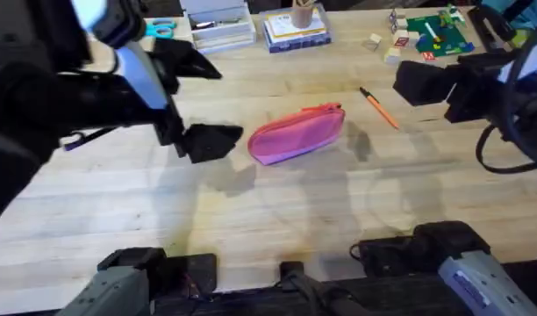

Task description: Unzip the bag, pick up the pens from the table one at a time and place them inside, then zip the bag closed.

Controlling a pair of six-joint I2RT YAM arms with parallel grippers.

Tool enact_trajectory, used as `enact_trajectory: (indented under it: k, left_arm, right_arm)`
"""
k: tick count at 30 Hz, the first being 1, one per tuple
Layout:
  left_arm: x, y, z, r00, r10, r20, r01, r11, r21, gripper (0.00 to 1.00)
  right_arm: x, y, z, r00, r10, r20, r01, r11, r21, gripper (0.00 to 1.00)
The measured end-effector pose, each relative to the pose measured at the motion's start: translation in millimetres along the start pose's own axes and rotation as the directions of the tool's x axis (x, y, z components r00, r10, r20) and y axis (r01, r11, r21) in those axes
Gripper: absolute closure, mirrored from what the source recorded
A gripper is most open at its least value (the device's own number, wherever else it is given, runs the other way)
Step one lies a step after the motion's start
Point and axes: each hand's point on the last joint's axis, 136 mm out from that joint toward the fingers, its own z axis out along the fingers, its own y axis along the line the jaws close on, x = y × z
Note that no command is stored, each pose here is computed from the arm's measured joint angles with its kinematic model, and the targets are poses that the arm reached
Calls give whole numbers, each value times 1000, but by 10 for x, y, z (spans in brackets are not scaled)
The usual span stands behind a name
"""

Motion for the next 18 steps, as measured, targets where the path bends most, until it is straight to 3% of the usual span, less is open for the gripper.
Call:
enact_trajectory:
  k: [2,3,5,18]
  left_arm:
    - [32,-60,120,1000,1,-2,-1,998,59,7]
    - [128,-152,327,999,-3,-34,8,990,141,7]
    - [218,-198,466,998,-2,-70,14,983,181,7]
    - [665,-252,1107,985,12,-173,41,953,300,8]
  right_arm:
    - [0,0,0,1000,0,0,0,1000,0,5]
    - [0,0,0,1000,0,0,0,1000,0,4]
    - [0,0,0,1000,0,0,0,1000,0,5]
    - [-2,0,-1,1000,0,0,0,1000,0,4]
